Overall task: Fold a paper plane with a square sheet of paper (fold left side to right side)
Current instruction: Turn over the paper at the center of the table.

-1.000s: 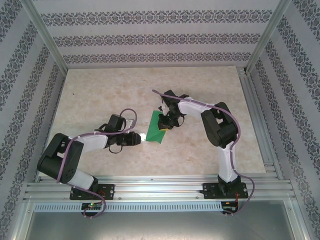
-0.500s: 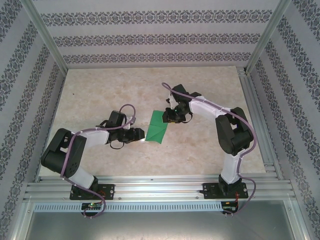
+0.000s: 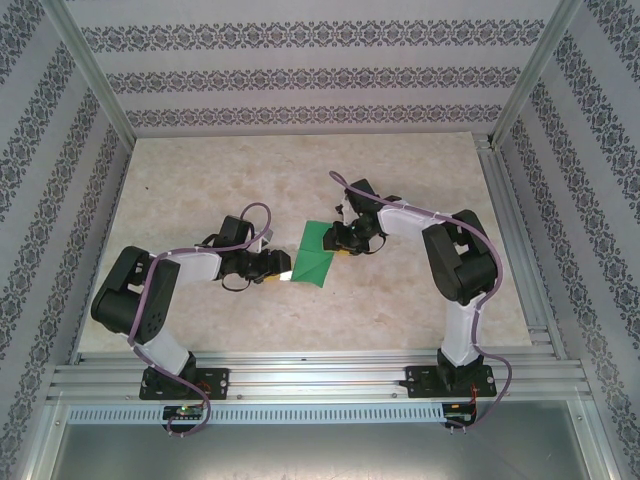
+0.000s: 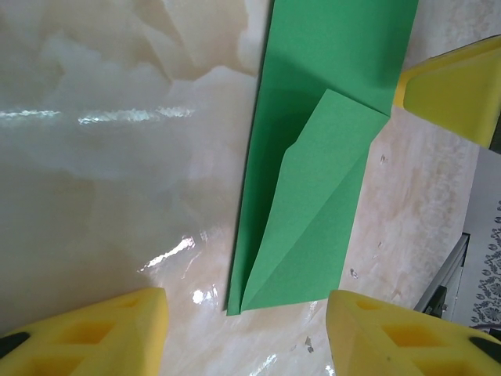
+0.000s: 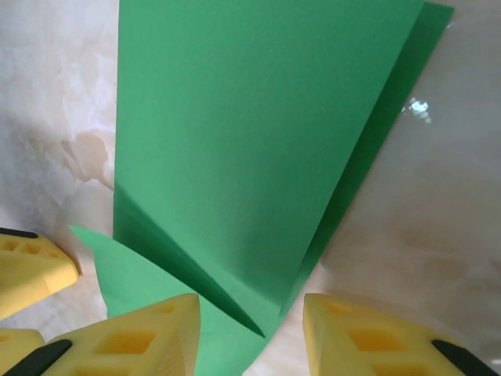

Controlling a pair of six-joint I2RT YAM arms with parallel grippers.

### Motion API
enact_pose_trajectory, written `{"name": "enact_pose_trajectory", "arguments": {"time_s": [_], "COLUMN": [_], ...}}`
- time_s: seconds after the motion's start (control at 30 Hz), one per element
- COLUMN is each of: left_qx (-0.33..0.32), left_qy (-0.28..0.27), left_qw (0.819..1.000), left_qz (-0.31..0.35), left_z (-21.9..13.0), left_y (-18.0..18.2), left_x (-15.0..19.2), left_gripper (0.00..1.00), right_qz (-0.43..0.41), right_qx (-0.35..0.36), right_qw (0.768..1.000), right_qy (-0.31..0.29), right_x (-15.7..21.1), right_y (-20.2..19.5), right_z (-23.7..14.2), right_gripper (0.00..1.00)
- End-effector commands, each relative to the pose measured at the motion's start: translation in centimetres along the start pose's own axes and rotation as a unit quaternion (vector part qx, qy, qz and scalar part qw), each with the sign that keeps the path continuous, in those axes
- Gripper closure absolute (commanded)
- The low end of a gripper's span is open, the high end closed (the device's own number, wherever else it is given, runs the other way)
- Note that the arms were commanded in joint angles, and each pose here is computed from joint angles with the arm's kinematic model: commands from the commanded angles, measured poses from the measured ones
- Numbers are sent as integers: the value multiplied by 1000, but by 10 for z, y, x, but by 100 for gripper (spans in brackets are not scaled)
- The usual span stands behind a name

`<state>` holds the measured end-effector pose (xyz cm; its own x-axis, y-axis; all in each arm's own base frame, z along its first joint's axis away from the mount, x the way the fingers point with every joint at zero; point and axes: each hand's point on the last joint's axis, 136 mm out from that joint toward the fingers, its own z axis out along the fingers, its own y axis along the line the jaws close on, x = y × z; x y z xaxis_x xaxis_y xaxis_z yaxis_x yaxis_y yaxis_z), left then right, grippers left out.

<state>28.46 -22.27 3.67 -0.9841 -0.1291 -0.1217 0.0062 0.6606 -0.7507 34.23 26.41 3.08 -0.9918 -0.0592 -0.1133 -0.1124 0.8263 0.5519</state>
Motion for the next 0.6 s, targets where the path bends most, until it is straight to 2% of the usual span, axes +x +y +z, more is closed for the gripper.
{"name": "enact_pose_trajectory", "arguments": {"time_s": [0.0, 0.4, 0.57], "left_qx": [7, -2, 3], "left_qy": [-4, -2, -13], "left_qw": [1000, 999, 999], "left_qz": [29, 35, 42], "left_z": [15, 14, 9], "left_y": [-1, 0, -6], "left_x": [-6, -4, -6], "left_gripper": [44, 44, 44], "right_qz": [17, 45, 53], "right_qx": [-33, -54, -84], "right_qw": [999, 997, 995], "right_qy": [-11, -18, -28], "right_x": [-10, -17, -19], "right_y": [6, 6, 15], "right_z": [4, 8, 3], "right_gripper": [61, 70, 89]}}
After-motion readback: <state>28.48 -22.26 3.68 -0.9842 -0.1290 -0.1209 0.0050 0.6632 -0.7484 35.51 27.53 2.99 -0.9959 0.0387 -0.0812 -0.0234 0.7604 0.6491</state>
